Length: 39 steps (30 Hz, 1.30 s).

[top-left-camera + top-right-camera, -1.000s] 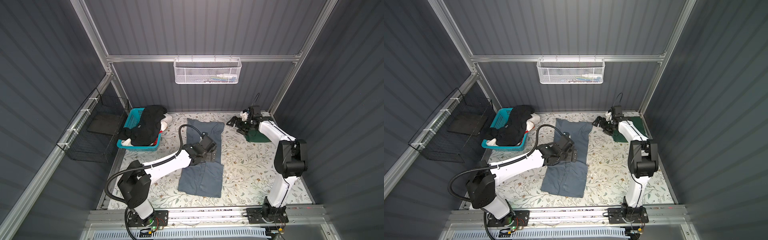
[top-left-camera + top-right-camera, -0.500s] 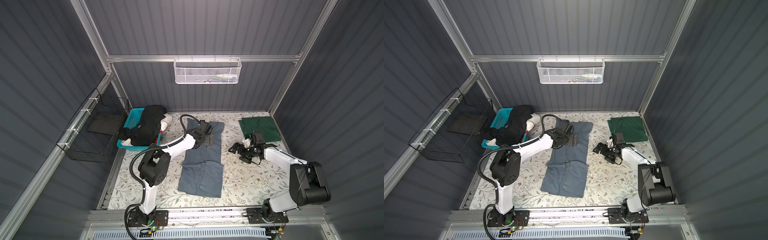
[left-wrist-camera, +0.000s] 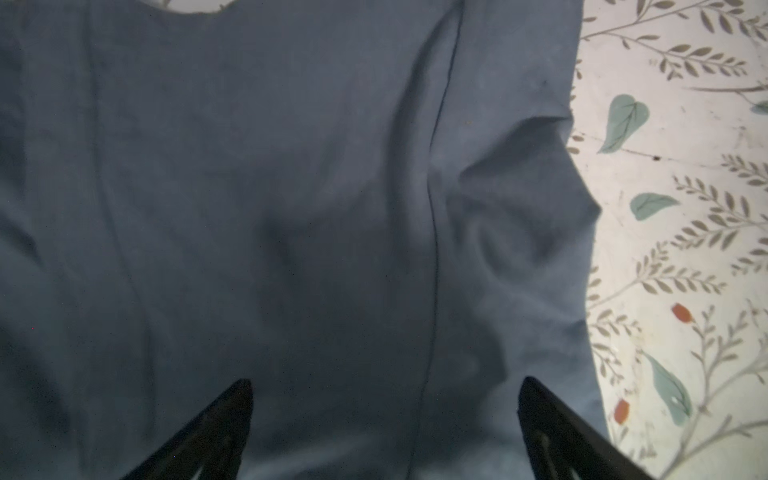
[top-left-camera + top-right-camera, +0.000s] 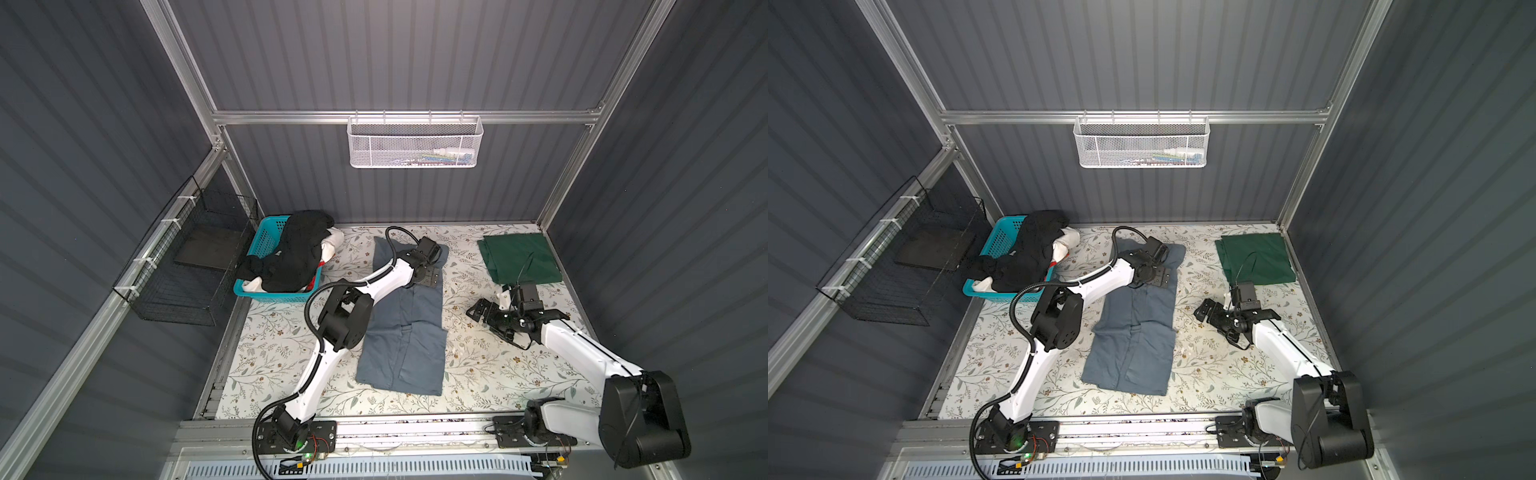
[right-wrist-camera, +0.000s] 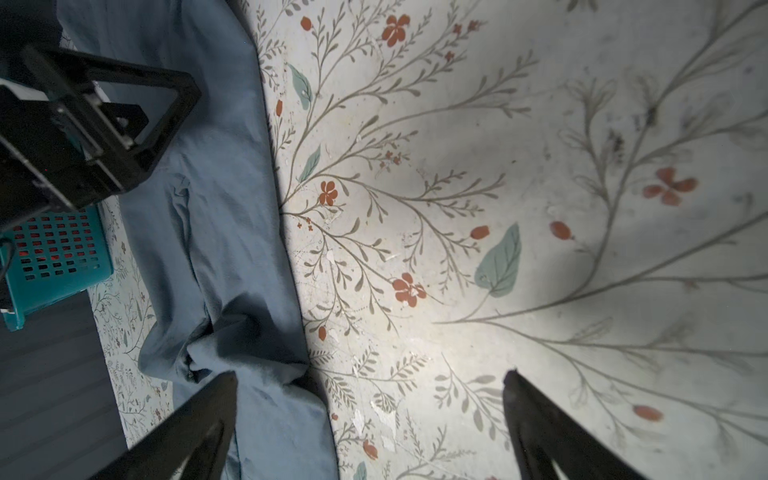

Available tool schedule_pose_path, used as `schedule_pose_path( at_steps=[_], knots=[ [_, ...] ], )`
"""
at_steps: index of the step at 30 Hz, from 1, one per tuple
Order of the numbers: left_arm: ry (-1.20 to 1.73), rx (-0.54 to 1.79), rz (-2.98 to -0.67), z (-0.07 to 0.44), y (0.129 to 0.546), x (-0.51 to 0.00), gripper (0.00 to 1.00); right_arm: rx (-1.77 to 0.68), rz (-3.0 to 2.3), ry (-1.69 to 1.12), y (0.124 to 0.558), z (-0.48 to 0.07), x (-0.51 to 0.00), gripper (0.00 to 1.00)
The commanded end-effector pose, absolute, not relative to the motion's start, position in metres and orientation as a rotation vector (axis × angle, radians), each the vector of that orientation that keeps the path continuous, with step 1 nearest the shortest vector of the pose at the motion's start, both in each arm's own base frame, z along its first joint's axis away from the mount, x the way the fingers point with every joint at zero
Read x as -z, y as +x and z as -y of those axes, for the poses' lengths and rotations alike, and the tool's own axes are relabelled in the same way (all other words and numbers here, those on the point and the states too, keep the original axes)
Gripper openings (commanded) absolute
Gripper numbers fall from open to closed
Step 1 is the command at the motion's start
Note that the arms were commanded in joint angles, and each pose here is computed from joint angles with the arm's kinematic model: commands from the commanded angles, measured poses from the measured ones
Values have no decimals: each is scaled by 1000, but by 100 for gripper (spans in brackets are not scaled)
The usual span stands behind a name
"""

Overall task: Fold and stack the t-shirts
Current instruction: 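Move both grippers to the shirt's near end, one at each side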

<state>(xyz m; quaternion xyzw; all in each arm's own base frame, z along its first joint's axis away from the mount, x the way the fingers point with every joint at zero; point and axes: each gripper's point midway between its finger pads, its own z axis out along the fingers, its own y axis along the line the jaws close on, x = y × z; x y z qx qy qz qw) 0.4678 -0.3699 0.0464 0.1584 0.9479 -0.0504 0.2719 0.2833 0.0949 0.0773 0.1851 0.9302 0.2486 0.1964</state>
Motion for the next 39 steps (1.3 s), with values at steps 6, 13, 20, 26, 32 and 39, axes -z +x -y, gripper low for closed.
schedule_pose_path(
  at_steps=[6,13,20,26,32,39],
  knots=[
    [473,151,-2647,363,479,-8,100,-614,-2658,546,264,-88,-71,99],
    [441,224,-2632,352,516,1,100,-622,-2675,558,262,-90,-64,99],
    [526,309,-2542,353,548,-2,100,-631,-2686,542,266,-95,-64,99],
    [694,351,-2396,367,561,-20,100,-639,-2707,521,267,-101,-60,99],
    [754,374,-2236,381,576,-56,100,-648,-2732,501,265,-110,-57,99],
    [712,334,-2194,371,571,-93,100,-641,-2703,463,265,-114,-65,99]
  ],
)
